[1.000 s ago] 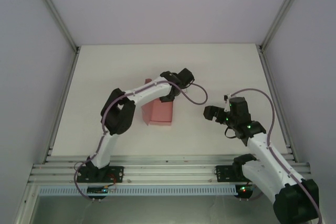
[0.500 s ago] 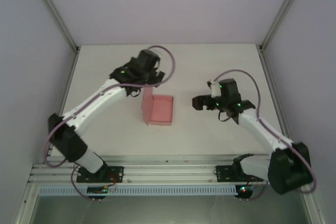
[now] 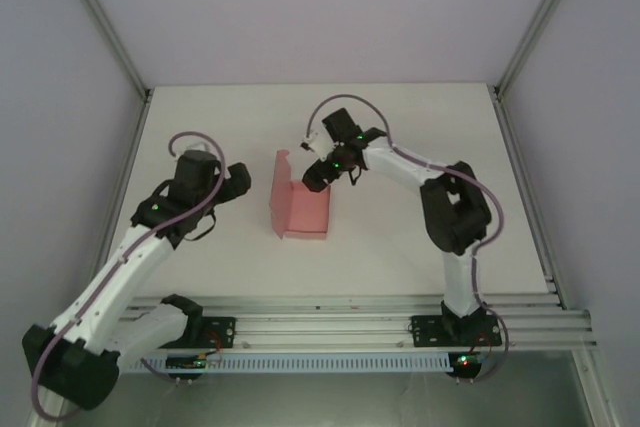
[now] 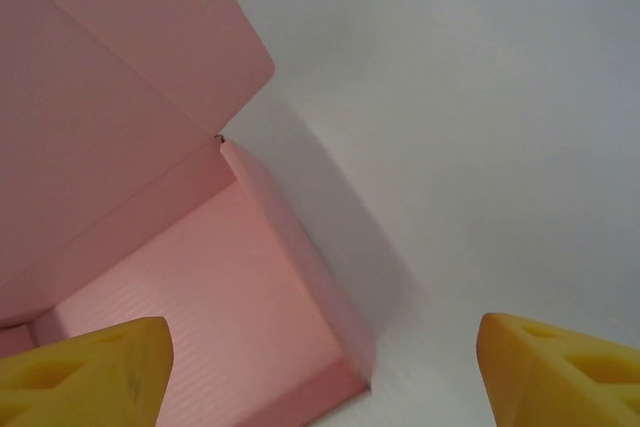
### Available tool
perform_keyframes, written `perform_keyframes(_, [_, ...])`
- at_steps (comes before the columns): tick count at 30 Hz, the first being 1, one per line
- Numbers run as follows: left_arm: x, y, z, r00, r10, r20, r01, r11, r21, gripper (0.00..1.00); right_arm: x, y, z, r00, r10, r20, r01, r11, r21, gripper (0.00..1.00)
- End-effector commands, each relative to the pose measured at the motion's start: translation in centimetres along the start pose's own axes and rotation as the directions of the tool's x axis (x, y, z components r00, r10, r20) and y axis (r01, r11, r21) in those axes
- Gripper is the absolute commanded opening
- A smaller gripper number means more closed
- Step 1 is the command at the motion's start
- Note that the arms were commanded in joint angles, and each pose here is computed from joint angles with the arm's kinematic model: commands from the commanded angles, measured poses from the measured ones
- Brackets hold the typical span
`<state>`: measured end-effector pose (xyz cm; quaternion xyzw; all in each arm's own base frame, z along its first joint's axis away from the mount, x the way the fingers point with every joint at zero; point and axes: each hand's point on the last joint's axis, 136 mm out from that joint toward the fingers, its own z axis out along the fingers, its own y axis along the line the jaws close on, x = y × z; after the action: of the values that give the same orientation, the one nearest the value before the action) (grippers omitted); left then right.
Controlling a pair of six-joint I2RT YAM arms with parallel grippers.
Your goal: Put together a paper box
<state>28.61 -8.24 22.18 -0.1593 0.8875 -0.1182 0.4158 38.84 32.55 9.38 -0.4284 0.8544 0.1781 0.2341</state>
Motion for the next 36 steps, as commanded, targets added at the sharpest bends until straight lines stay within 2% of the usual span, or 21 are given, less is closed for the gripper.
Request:
perform_keyframes(1, [0.1, 1.6, -0.9, 0.998, -0.057, 0.023, 0.058, 0.998, -0.026, 1.0, 1.6, 0.9, 1.6, 0.992, -0.044, -0.122, 0.041, 0.999, -0.025, 0.76])
perform_keyframes(4, [0.3, 2.2, -1.2, 0.998, -0.06, 0.028, 0.061, 0.998, -0.032, 1.0, 1.5, 0.9, 2.8, 0.991, -0.03, -0.133, 0.026, 0.999, -0.029, 0.67])
perform_keyframes(6, [0.3, 2.4, -1.3, 0.998, -0.063, 0.029, 0.064, 0.997, -0.037, 1.0, 1.4, 0.6, 3.3, 0.99, -0.016, -0.138, 0.015, 1.0, -0.005, 0.54])
perform_keyframes(8, [0.3, 2.2, -1.3, 0.998, -0.058, 0.027, 0.059, 0.998, -0.032, 1.0, 1.7, -0.1, 3.5, 0.989, 0.005, -0.148, 0.001, 0.999, 0.044, 0.35])
perform_keyframes(12, [0.1, 1.9, -1.2, 0.999, -0.044, 0.031, 0.044, 0.999, -0.017, 0.99, 2.8, -1.7, 3.0, 0.983, 0.118, -0.143, -0.09, 0.978, 0.187, 0.19])
perform_keyframes(14, [0.0, 1.7, -1.2, 0.999, -0.04, 0.032, 0.04, 0.999, -0.01, 0.99, 4.0, -2.7, 2.1, 0.966, 0.231, -0.118, -0.19, 0.939, 0.286, 0.1])
perform_keyframes(16, [-0.2, 1.5, -1.2, 0.999, -0.035, 0.033, 0.035, 0.999, -0.004, 1.0, 5.8, -4.3, 0.5, 0.92, 0.388, -0.059, -0.324, 0.837, 0.441, 0.05])
perform_keyframes(18, [-0.1, 1.3, -0.9, 0.999, -0.024, 0.029, 0.024, 1.0, 0.001, 1.0, 8.3, -4.0, -0.7, 0.863, 0.505, -0.021, -0.423, 0.744, 0.517, 0.05])
perform_keyframes(23, [0.5, 0.7, 0.1, 1.0, -0.003, -0.012, 0.003, 1.0, 0.013, 1.0, 13.3, -2.3, -2.9, 0.736, 0.676, 0.046, -0.536, 0.539, 0.65, 0.07])
perform_keyframes(25, [0.4, -0.3, 0.7, 1.0, 0.009, -0.017, -0.009, 0.999, 0.053, 1.0, 13.8, -1.6, -3.1, 0.72, 0.69, 0.08, -0.555, 0.503, 0.662, 0.09])
perform_keyframes(29, [1.2, -2.8, 1.8, 0.995, 0.081, -0.059, -0.07, 0.983, 0.172, 1.0, 14.0, 0.2, -2.2, 0.69, 0.72, 0.076, -0.596, 0.505, 0.624, 0.12])
perform_keyframes(31, [1.5, -3.8, 2.1, 0.989, 0.128, -0.073, -0.109, 0.969, 0.223, 1.0, 13.8, 0.3, -2.5, 0.694, 0.715, 0.082, -0.597, 0.508, 0.621, 0.18])
perform_keyframes(34, [2.3, -4.8, 2.5, 0.973, 0.212, -0.09, -0.18, 0.943, 0.28, 1.0, 12.8, -0.2, -3.7, 0.719, 0.684, 0.123, -0.593, 0.511, 0.622, 0.36])
perform_keyframes(36, [2.7, -5.7, 2.7, 0.954, 0.283, -0.095, -0.238, 0.913, 0.332, 1.0, 11.3, -0.2, -4.8, 0.741, 0.653, 0.155, -0.603, 0.547, 0.58, 0.47])
